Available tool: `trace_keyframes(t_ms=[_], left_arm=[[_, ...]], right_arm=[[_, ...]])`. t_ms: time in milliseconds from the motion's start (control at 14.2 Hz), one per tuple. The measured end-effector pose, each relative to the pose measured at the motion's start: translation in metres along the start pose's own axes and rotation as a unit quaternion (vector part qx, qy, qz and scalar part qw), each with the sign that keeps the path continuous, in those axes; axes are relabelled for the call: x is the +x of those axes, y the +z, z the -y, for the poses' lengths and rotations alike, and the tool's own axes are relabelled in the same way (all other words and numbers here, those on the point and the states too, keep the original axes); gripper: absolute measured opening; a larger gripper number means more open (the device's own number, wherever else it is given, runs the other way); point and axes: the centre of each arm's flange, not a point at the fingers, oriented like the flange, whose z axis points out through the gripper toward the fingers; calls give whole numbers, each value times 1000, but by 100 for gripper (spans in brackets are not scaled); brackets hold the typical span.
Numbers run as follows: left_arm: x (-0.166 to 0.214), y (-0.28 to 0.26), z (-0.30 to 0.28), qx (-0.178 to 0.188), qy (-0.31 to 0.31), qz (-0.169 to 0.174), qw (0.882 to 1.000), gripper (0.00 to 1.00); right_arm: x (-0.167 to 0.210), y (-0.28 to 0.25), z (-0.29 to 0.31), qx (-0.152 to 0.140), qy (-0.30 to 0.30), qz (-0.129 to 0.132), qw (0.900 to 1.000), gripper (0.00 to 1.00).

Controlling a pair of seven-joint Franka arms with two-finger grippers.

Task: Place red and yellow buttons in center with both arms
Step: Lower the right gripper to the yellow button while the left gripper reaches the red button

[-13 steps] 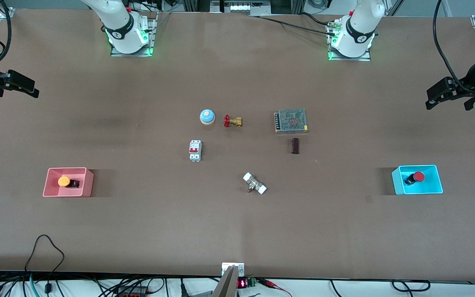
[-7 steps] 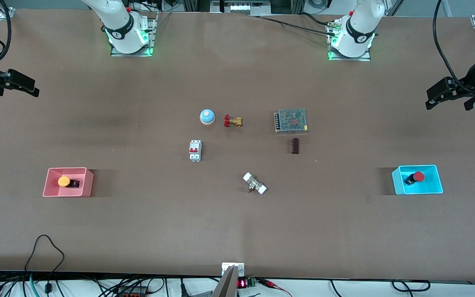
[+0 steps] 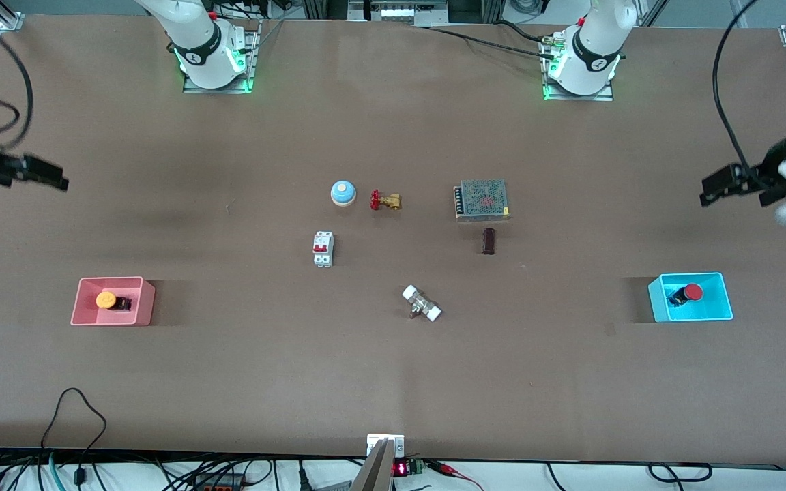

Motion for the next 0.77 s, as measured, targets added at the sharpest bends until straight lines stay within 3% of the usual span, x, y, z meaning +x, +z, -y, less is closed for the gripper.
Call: trace_keyframes(t_ms=[493, 775], left_arm=[[47, 101, 74, -6, 14, -2, 1000, 100], [65, 162, 102, 0, 15, -6, 1000, 100]], right_arm=[[83, 138, -3, -30, -4, -8, 1000, 100], [116, 207, -4, -43, -29, -30, 998, 100]])
